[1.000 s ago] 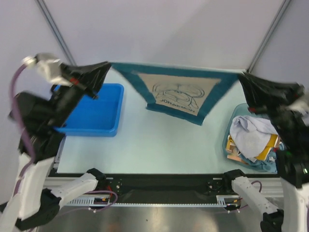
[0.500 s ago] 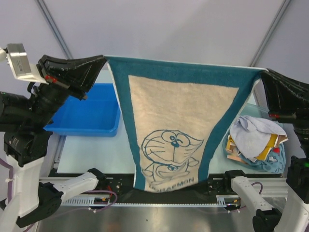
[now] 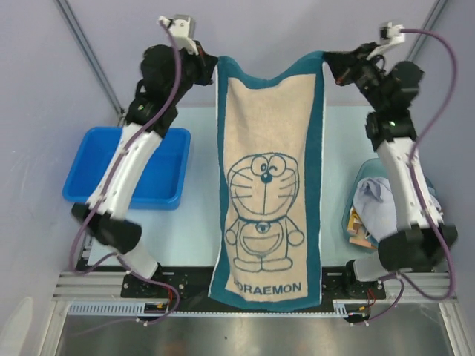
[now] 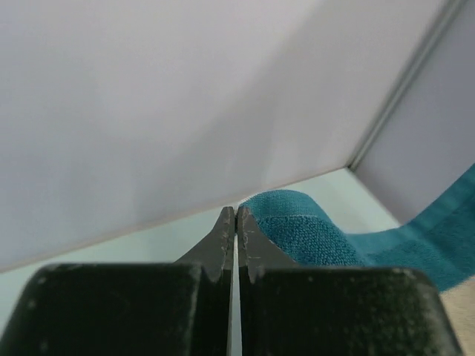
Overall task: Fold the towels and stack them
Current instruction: Flatten out the crumpled towel, then fold the towel
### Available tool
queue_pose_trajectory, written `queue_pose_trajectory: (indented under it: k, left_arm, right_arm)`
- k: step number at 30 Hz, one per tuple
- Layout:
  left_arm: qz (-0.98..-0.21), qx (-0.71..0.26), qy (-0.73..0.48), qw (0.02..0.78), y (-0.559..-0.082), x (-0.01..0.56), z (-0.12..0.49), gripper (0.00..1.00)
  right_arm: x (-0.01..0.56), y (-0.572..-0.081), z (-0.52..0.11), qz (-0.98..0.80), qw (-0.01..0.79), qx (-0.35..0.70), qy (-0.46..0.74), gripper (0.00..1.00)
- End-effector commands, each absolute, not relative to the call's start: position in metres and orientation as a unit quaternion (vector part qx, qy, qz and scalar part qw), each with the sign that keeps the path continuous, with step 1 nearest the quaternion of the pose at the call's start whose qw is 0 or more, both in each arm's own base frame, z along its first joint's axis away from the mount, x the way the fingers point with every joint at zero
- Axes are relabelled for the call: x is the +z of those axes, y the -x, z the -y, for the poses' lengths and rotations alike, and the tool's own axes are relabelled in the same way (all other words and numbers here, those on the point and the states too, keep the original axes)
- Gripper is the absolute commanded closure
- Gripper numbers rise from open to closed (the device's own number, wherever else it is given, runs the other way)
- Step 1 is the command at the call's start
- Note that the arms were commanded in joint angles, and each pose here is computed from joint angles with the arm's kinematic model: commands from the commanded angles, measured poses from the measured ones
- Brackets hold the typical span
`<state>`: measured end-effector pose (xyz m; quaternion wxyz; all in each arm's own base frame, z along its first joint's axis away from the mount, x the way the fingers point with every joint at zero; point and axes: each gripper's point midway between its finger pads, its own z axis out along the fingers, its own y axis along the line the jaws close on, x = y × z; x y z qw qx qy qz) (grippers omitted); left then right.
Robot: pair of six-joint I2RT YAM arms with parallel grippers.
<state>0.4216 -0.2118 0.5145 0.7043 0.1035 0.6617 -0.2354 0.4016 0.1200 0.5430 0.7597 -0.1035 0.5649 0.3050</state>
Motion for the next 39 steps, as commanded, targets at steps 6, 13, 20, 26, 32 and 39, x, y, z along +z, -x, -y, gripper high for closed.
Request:
queue_pose_trajectory:
  k: [6,13,20,26,32,39]
  left_arm:
    - [-0.653,-0.201,-0.115,0.721,-0.569,0.469,0.210,1.00]
    - [-0.667,-0.168,-0.133,0.714,-0.613,0.415,0.204,1.00]
    - [-0.685,-0.179,-0.176,0.684,-0.606,0.367,0.208,1.00]
    - [-0.713,-0.180,-0.207,0.645,-0.580,0.330,0.207,1.00]
    - [-0.738,-0.197,-0.230,0.602,-0.539,0.295,0.209,0.99]
    - [-0.772,-0.176,-0.233,0.564,-0.484,0.253,0.198,1.00]
  right_arm:
    - [0.490,-0.546,-0.114,-0.544,0.769,0.302,0.149,1.00]
    - [0.427,-0.600,-0.103,-0.566,0.745,0.310,0.168,1.00]
    - [0.375,-0.595,-0.108,-0.592,0.717,0.319,0.184,1.00]
    - [0.307,-0.569,-0.100,-0.670,0.663,0.278,0.187,1.00]
    - [0.268,-0.525,-0.087,-0.722,0.629,0.242,0.157,1.00]
    - [0.256,-0.481,-0.076,-0.768,0.590,0.214,0.129,1.00]
